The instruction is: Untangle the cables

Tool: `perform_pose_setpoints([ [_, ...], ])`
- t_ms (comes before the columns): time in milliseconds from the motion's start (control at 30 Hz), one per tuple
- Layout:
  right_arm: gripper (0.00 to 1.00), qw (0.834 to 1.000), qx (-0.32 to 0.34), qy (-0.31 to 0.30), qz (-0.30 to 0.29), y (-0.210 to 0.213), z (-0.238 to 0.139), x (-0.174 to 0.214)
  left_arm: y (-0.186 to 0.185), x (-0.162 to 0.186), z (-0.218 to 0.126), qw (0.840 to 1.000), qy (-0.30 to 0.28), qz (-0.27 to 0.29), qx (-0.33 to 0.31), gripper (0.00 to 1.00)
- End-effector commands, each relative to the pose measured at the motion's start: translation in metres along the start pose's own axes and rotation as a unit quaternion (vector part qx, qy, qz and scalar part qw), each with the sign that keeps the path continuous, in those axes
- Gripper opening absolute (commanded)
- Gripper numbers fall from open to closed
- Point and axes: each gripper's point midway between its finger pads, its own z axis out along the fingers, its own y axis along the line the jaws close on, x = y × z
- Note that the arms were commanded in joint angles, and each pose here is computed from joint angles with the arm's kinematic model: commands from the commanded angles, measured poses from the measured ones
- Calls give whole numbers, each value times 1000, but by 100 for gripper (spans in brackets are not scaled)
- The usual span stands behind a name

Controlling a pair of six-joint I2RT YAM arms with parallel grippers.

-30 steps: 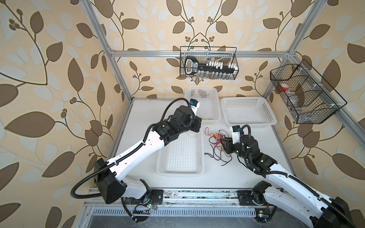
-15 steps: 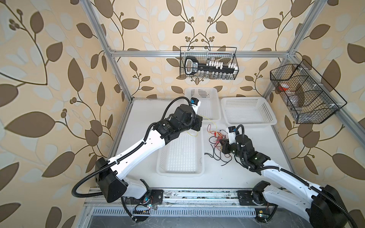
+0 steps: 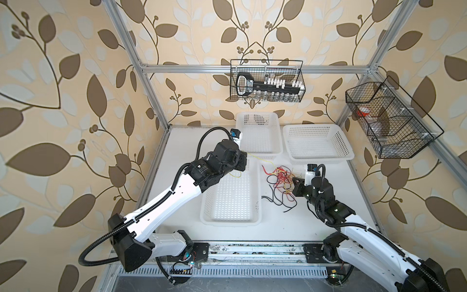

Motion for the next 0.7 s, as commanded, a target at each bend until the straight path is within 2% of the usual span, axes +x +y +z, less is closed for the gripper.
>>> perform_pose_setpoints([
  [0,0,995,95,36,20,-45,-4,26,41,-28,-33,994,-69,-45,-67,0],
  [200,0,985,159,50,45,-73,-9,34,62,-31,-52,990,-82,-57,-94,0],
  [367,0,974,208,55,70,-96,-14,40,64,-29,-52,991,-77,-56,-95,0],
  [467,0,970,216,61,90,-106,-15,41,72,-32,-53,989,-75,-54,-116,0],
  [567,0,968,225,55,93,-113,-18,37,64,-35,-52,991,-78,-52,-93,0],
  [667,0,975,202,43,85,-104,-18,28,45,-33,-44,995,-72,-52,-39,0],
])
